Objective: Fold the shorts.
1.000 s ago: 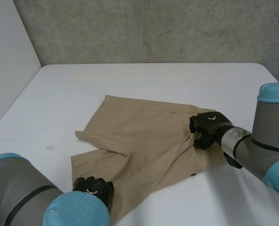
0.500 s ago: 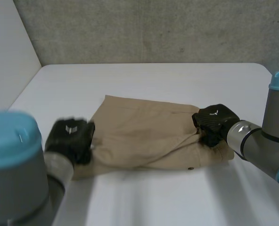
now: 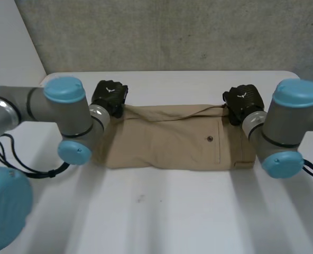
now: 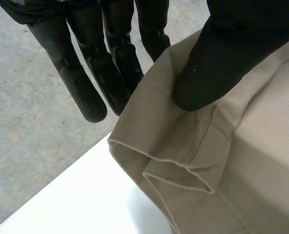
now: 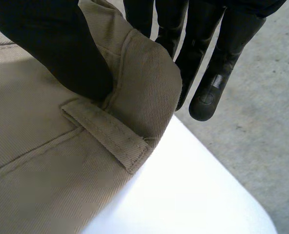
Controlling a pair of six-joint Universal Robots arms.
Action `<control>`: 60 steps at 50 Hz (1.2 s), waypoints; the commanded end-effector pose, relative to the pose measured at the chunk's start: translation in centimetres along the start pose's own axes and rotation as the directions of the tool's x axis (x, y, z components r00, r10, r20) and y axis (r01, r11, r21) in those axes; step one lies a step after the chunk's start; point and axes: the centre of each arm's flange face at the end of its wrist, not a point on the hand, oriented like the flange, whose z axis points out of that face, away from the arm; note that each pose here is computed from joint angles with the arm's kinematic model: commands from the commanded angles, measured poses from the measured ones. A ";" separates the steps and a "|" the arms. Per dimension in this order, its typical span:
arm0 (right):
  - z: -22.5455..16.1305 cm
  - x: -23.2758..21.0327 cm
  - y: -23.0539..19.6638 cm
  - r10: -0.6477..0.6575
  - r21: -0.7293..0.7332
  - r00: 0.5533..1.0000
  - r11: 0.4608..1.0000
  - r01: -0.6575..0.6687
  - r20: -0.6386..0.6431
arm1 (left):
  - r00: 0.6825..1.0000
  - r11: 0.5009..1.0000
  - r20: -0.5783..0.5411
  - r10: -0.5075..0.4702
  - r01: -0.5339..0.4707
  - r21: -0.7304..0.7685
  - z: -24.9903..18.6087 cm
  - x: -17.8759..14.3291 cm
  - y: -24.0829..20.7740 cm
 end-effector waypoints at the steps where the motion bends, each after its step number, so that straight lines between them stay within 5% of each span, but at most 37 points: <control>1: 3.0 -1.1 2.3 -0.089 0.040 0.995 0.995 0.091 -0.048 | 1.000 0.996 0.022 0.001 -0.003 0.087 2.9 0.3 2.6; 15: 4.1 -0.5 1.1 -0.138 0.131 0.980 0.979 0.157 -0.142 | 0.999 0.986 0.053 0.003 -0.012 0.167 3.1 0.5 2.6; 22: 1.4 2.2 -3.3 0.000 0.213 0.989 0.977 0.032 -0.147 | 0.999 0.982 0.050 -0.001 -0.008 0.190 0.2 -0.6 -1.6; 28: -0.5 2.8 -4.2 0.046 0.176 0.999 0.984 -0.040 -0.029 | 1.000 0.983 0.010 0.002 -0.003 0.182 -2.1 0.0 -3.0; 38: 0.2 2.2 -0.8 0.107 0.054 0.993 0.993 -0.110 0.048 | 0.994 0.988 -0.111 0.018 0.000 0.153 -1.0 2.3 0.4; 54: 0.0 1.3 0.1 0.105 0.027 0.993 0.994 -0.107 0.062 | 0.994 0.983 -0.103 0.036 -0.017 0.185 4.3 1.7 4.6; 60: -0.2 1.2 -0.1 0.105 0.028 0.992 0.994 -0.107 0.067 | 0.987 0.969 -0.111 0.115 -0.087 0.229 5.6 1.7 5.4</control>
